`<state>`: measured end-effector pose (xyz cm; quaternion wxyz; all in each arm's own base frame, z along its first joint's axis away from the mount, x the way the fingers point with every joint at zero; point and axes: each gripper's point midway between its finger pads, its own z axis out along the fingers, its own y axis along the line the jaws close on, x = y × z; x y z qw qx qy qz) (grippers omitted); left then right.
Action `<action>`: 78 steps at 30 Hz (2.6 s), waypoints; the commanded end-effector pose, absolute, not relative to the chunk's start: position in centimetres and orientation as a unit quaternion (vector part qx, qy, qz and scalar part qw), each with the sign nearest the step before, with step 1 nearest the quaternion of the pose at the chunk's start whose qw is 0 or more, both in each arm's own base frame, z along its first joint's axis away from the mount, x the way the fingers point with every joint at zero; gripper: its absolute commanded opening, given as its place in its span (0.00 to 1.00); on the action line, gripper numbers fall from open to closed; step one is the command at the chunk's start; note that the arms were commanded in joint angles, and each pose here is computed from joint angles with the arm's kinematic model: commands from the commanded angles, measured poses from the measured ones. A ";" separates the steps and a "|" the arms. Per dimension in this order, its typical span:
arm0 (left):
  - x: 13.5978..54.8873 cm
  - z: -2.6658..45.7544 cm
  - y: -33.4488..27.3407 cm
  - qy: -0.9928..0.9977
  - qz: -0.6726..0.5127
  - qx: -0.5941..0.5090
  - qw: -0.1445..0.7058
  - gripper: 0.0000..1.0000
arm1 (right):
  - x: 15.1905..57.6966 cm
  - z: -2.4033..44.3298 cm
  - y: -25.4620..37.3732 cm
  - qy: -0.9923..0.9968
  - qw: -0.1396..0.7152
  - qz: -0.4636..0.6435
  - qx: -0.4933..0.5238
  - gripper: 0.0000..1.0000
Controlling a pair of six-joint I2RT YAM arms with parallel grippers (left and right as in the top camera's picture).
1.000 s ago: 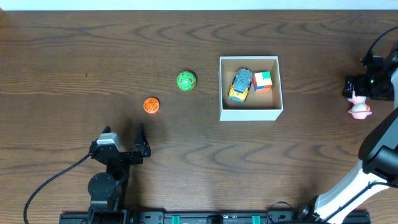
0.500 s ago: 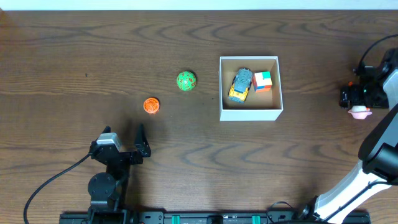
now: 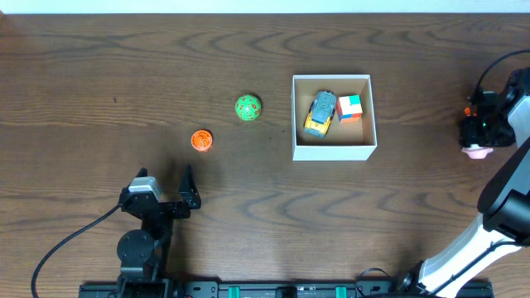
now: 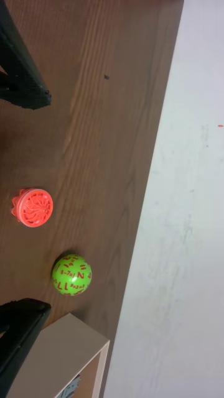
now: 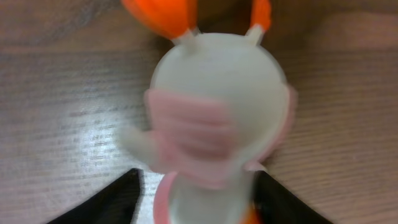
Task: Pack container
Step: 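Carry the bird figurine with the right gripper into the box and release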
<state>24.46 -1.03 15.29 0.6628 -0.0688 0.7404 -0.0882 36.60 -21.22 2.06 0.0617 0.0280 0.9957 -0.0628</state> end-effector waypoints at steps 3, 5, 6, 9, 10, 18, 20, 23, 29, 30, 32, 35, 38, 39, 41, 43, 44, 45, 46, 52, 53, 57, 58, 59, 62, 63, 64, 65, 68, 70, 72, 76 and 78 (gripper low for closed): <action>24.4 13.7 -0.7 0.756 -0.077 -0.072 0.646 0.98 | 36.4 1.9 -21.4 0.995 0.063 -0.059 0.047 0.43; 24.4 13.7 -0.7 0.756 -0.077 -0.072 0.646 0.98 | 36.4 1.9 -21.4 0.995 0.062 -0.058 0.050 0.37; 24.4 13.7 -0.7 0.756 -0.077 -0.072 0.646 0.98 | 36.4 1.9 -21.4 0.995 0.063 -0.058 0.051 0.36; 24.4 13.7 -0.7 0.756 -0.077 -0.072 0.646 0.98 | 36.7 2.3 -21.5 0.994 0.068 -0.059 0.064 0.27; 24.4 13.7 -0.7 0.756 -0.077 -0.072 0.646 0.98 | 36.9 2.5 -21.5 0.993 0.070 -0.060 0.069 0.24; 24.4 13.7 -0.7 0.756 -0.077 -0.072 0.646 0.98 | 39.3 6.5 -20.4 0.991 0.088 -0.058 0.081 0.06; 24.4 13.7 -0.7 0.756 -0.077 -0.072 0.646 0.98 | 40.2 8.0 -19.7 0.991 0.096 -0.057 0.077 0.06; 24.4 13.7 -0.7 0.756 -0.077 -0.072 0.646 0.98 | 41.9 11.0 -18.0 0.990 0.118 -0.039 0.065 0.06; 24.4 13.7 -0.7 0.756 -0.077 -0.072 0.646 0.98 | 44.7 17.7 -12.5 0.986 0.165 0.007 0.031 0.06; 24.4 13.7 -0.7 0.756 -0.077 -0.072 0.646 0.98 | 44.9 18.6 -11.3 0.985 0.170 0.015 0.021 0.06; 24.4 13.7 -0.7 0.756 -0.077 -0.072 0.646 0.98 | 45.1 20.0 -9.0 0.984 0.175 0.033 0.000 0.06; 24.4 13.7 -0.7 0.756 -0.077 -0.072 0.646 0.98 | 44.9 21.0 -5.1 0.981 0.172 0.080 -0.029 0.05; 24.4 13.7 -0.7 0.756 -0.077 -0.072 0.646 0.98 | 44.5 21.3 -1.3 0.975 0.164 0.136 -0.056 0.06; 24.4 13.7 -0.7 0.756 -0.077 -0.072 0.646 0.98 | 44.3 21.3 -0.1 0.974 0.159 0.148 -0.066 0.05; 24.4 13.7 -0.7 0.756 -0.077 -0.072 0.646 0.98 | 44.1 21.4 1.5 0.971 0.154 0.162 -0.080 0.06; 24.4 13.7 -0.7 0.756 -0.077 -0.072 0.646 0.98 | 44.0 21.4 3.0 0.970 0.152 0.166 -0.096 0.05; 24.4 13.7 -0.7 0.756 -0.077 -0.072 0.646 0.98 | 44.0 21.4 3.5 0.969 0.151 0.167 -0.101 0.05; 24.4 13.7 -0.7 0.756 -0.077 -0.072 0.646 0.98 | 43.9 21.4 4.3 0.968 0.149 0.168 -0.110 0.06; 24.4 13.7 -0.7 0.756 -0.077 -0.072 0.646 0.98 | 43.8 21.4 4.9 0.967 0.148 0.169 -0.117 0.05; 24.4 13.7 -0.7 0.756 -0.077 -0.072 0.646 0.98 | 43.2 21.3 8.9 0.962 0.138 0.171 -0.162 0.05; 24.4 13.7 -0.7 0.756 -0.077 -0.072 0.646 0.98 | 43.1 21.3 9.3 0.962 0.137 0.168 -0.168 0.05; 24.4 13.7 -0.7 0.756 -0.077 -0.072 0.646 0.98 | 43.1 20.8 9.8 0.969 0.132 0.139 -0.154 0.08; 24.4 13.7 -0.7 0.756 -0.077 -0.072 0.646 0.98 | 43.2 20.6 9.9 0.972 0.130 0.133 -0.145 0.08; 24.4 13.7 -0.7 0.756 -0.077 -0.072 0.646 0.98 | 43.1 20.5 10.0 0.972 0.128 0.132 -0.143 0.08; 24.4 13.7 -0.7 0.756 -0.077 -0.072 0.646 0.98 | 43.2 19.8 10.7 0.972 0.126 0.134 -0.147 0.10; 24.4 13.7 -0.7 0.756 -0.077 -0.072 0.646 0.98 | 43.2 19.6 10.8 0.972 0.125 0.135 -0.144 0.12; 24.4 13.7 -0.7 0.756 -0.077 -0.072 0.646 0.98 | 43.3 19.4 10.9 0.973 0.124 0.136 -0.139 0.12; 24.4 13.7 -0.7 0.756 -0.077 -0.072 0.646 0.98 | 43.3 19.1 11.1 0.973 0.123 0.136 -0.138 0.12; 24.4 13.7 -0.7 0.756 -0.077 -0.072 0.646 0.98 | 43.3 18.3 11.3 0.975 0.118 0.137 -0.132 0.12; 24.4 13.7 -0.7 0.756 -0.077 -0.072 0.646 0.98 | 43.2 17.7 11.5 0.976 0.112 0.138 -0.128 0.13; 24.4 13.7 -0.7 0.756 -0.077 -0.072 0.646 0.98 | 43.0 17.2 11.6 0.976 0.107 0.138 -0.129 0.16; 24.4 13.7 -0.7 0.756 -0.077 -0.072 0.646 0.98 | 42.9 16.3 11.7 0.977 0.101 0.138 -0.129 0.21; 24.4 13.7 -0.7 0.756 -0.077 -0.072 0.646 0.98 | 42.8 16.1 11.7 0.977 0.098 0.138 -0.127 0.23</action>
